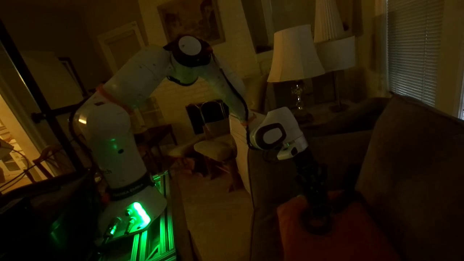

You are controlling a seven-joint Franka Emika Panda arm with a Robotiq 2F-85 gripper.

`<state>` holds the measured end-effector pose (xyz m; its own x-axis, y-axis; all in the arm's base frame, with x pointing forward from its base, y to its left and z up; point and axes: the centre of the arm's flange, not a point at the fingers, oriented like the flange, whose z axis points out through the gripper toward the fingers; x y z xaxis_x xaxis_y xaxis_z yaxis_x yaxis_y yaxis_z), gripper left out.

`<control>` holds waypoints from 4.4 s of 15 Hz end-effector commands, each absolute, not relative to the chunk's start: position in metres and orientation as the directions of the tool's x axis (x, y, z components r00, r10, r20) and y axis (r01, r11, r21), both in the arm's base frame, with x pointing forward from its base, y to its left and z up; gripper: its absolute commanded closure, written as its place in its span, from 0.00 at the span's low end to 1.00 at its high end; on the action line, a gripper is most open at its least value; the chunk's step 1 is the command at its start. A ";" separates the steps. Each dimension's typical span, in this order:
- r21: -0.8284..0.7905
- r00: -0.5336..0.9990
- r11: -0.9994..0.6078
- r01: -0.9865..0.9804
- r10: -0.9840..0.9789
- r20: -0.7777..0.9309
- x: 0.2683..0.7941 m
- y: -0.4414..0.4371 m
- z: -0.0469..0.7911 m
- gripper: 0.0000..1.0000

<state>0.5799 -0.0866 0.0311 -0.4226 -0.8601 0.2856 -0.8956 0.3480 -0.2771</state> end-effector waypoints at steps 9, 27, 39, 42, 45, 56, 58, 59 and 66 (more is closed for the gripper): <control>-0.322 -0.460 0.392 -0.862 -0.871 0.173 0.579 -0.076 0.063 0.98; -0.570 -0.556 0.467 -0.676 -0.831 -0.021 0.554 -0.082 0.076 0.98; -0.730 -0.527 0.436 -0.526 -0.841 -0.122 0.534 -0.084 0.077 0.98; -0.757 -0.533 0.437 -0.486 -0.835 -0.140 0.530 -0.090 0.076 0.98; -0.775 -0.542 0.442 -0.452 -0.826 -0.155 0.523 -0.095 0.067 0.98; -0.868 -0.419 0.344 -0.358 -0.890 -0.179 0.503 -0.093 0.010 0.98; -0.883 -0.404 0.336 -0.328 -0.895 -0.191 0.515 -0.096 0.008 0.98; -0.888 -0.398 0.337 -0.314 -0.896 -0.199 0.518 -0.094 0.005 0.98; -0.881 -0.391 0.388 -0.272 -0.881 -0.267 0.532 -0.082 -0.017 0.98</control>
